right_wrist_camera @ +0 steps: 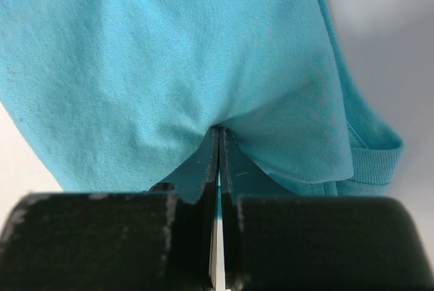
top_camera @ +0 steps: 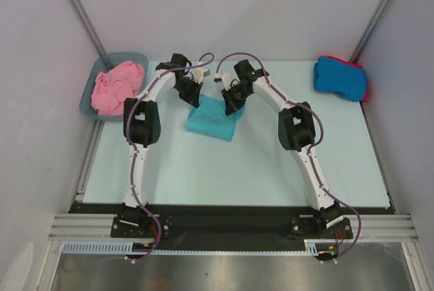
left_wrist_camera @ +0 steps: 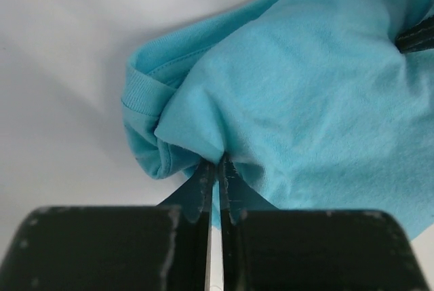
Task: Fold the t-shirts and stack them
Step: Fold the tshirt
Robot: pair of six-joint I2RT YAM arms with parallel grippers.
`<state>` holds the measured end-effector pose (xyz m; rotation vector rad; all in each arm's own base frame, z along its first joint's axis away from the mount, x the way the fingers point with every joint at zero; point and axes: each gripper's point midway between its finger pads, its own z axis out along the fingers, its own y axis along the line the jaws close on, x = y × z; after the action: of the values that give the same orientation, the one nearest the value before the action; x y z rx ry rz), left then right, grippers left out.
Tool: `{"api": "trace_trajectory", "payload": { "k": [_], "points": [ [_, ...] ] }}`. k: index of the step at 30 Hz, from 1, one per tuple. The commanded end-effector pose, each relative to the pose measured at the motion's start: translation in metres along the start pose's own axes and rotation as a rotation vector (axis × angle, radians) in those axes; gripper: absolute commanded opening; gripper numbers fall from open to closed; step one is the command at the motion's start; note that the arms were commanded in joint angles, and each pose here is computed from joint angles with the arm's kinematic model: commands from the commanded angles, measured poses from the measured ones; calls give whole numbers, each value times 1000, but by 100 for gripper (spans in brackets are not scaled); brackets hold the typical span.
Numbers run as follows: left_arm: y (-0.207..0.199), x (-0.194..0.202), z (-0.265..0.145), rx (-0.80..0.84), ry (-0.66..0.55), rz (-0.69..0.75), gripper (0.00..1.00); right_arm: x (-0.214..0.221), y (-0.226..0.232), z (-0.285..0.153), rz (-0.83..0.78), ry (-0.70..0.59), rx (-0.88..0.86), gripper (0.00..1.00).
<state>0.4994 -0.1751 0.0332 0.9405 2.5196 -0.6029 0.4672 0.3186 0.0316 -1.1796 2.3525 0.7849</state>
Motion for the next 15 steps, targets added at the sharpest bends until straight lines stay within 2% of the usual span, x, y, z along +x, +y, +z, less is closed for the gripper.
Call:
{"api": "trace_trajectory", "payload": {
  "k": [1, 12, 13, 15],
  "points": [
    [1, -20, -23, -39, -50, 22, 3, -17, 11, -15, -43, -26, 16, 0],
    [46, -22, -28, -265, -25, 7, 5, -12, 15, -13, -37, -11, 3, 0],
    [48, -23, -27, -280, -27, 6, 10, -12, 15, -13, -38, -10, 4, 0],
    [52, -21, -27, -302, -20, 1, 26, -12, 15, -14, -42, -11, 6, 0]
  ]
}}
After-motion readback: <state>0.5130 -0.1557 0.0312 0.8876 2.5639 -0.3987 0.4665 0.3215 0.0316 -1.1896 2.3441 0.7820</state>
